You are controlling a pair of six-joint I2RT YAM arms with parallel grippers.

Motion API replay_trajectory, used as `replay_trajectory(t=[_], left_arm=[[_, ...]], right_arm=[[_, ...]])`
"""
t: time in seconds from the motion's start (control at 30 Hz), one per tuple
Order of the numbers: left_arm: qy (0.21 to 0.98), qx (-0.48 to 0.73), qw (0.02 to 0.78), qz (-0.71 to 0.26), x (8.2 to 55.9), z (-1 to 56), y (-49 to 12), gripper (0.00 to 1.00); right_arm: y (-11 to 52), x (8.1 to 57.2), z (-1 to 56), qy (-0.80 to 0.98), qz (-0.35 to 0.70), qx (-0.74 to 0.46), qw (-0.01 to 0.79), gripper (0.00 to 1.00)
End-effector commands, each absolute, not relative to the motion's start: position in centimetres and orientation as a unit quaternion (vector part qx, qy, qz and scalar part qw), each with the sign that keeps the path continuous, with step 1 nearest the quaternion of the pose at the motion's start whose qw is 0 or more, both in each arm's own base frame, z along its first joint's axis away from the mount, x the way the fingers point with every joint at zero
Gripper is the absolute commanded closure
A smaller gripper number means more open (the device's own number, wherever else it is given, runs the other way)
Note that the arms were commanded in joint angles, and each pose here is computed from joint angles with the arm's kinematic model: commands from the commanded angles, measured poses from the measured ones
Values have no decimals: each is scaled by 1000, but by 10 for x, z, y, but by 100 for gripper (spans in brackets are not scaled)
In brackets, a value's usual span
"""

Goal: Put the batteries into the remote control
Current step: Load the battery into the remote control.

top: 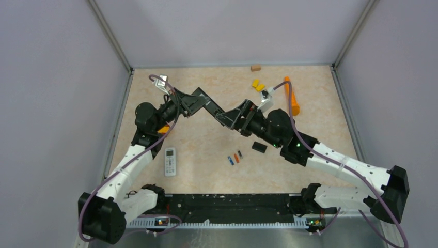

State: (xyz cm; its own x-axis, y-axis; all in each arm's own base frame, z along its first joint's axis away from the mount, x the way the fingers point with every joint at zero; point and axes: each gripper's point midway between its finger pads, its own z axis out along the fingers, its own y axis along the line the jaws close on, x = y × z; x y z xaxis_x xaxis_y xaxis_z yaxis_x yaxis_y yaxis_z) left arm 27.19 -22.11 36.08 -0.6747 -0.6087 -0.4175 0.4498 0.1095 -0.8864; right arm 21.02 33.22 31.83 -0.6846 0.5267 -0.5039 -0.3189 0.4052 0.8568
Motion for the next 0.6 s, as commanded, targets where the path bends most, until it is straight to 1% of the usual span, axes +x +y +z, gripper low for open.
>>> replay_trajectory(t=[0.0,0.3,0.57], left_arm=[[603,-37,430,-671,262,385,-218,100],[602,-33,425,-675,258,386,-219,100],[605,-24,423,-675,255,384,-219,100]], right_arm=[[344,208,360,680,622,100,375,1],[347,221,362,674,633,132,357,2],[354,230,358,679,639,134,336,11]])
